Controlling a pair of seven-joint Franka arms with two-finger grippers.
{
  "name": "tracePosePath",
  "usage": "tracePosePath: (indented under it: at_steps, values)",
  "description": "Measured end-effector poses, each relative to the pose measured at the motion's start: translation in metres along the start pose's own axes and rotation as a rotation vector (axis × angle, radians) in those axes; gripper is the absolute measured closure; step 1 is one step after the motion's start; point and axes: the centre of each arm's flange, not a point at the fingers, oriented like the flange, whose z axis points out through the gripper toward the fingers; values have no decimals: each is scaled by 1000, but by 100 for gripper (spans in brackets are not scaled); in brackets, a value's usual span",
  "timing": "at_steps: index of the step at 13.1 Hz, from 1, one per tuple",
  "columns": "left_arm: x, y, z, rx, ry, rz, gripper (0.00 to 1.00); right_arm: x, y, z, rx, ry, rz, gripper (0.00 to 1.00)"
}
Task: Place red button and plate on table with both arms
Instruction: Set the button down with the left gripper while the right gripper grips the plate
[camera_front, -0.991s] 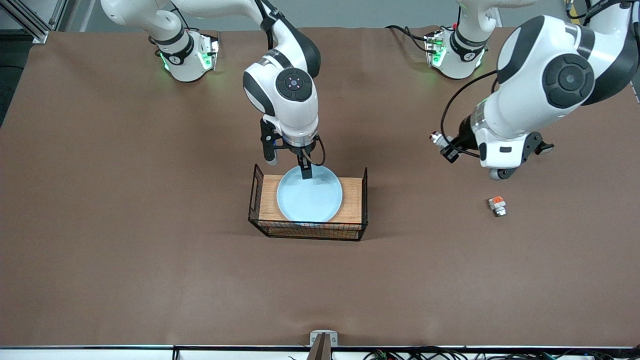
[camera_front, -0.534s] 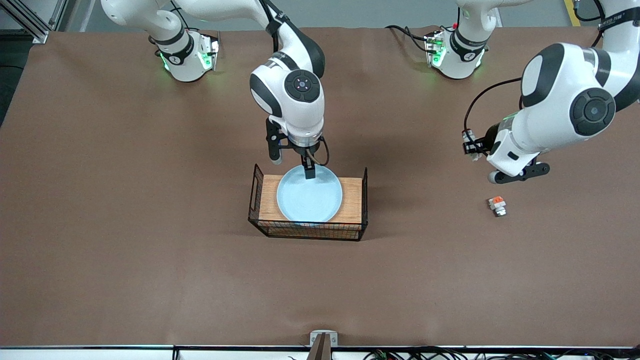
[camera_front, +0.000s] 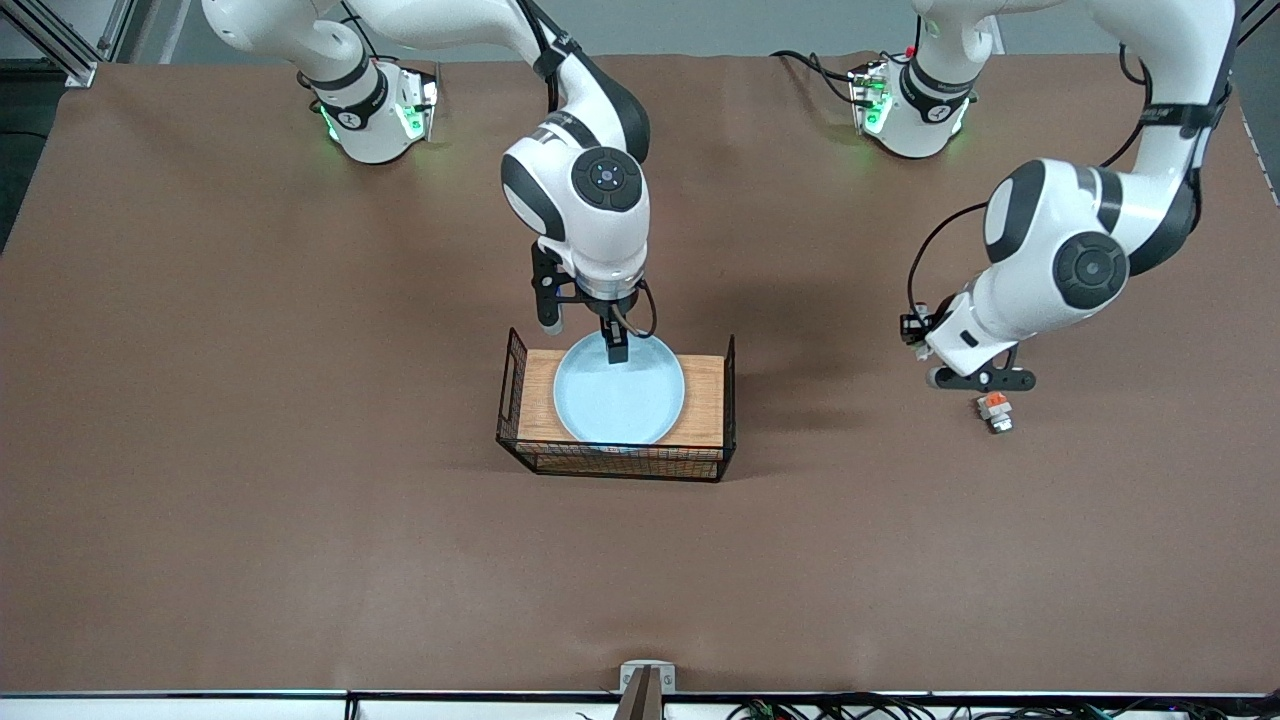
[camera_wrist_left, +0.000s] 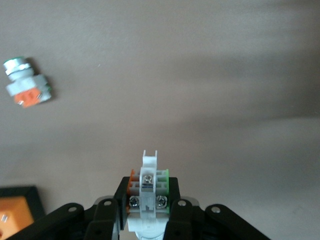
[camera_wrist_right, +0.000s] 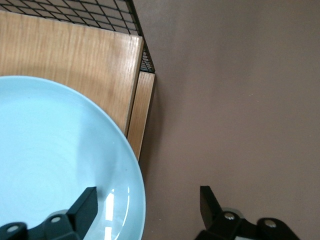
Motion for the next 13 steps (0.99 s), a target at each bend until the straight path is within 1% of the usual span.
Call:
tracePosePath:
  at_steps: [1,2,3,4,7,9,10,12,13]
  values:
    - [7,-1,15,20,9,20,67,0,-1,-2,4,-3,1,10]
    - [13,-2,29,28,17,34,67,0,-2,-4,7,-5,2,15]
    - [19,-1,45,21,26,34,67,-1,-3,-5,9,-6,2,15]
    - [24,-1,59,12,35,23,67,-1,-3,-4,9,-5,1,18]
    - [36,0,92,11,42,22,67,-3,-2,1,3,-1,-2,19]
    - [43,-2,100,12,39,8,67,-4,-2,4,1,1,-3,20]
    - [46,-4,101,10,40,2,67,-4,-3,4,5,-2,-4,27]
    - [48,-7,102,9,41,-5,67,-6,-5,-1,17,-10,-4,53]
    - [49,-8,103,9,38,-7,67,-7,-6,-3,21,-13,-4,65]
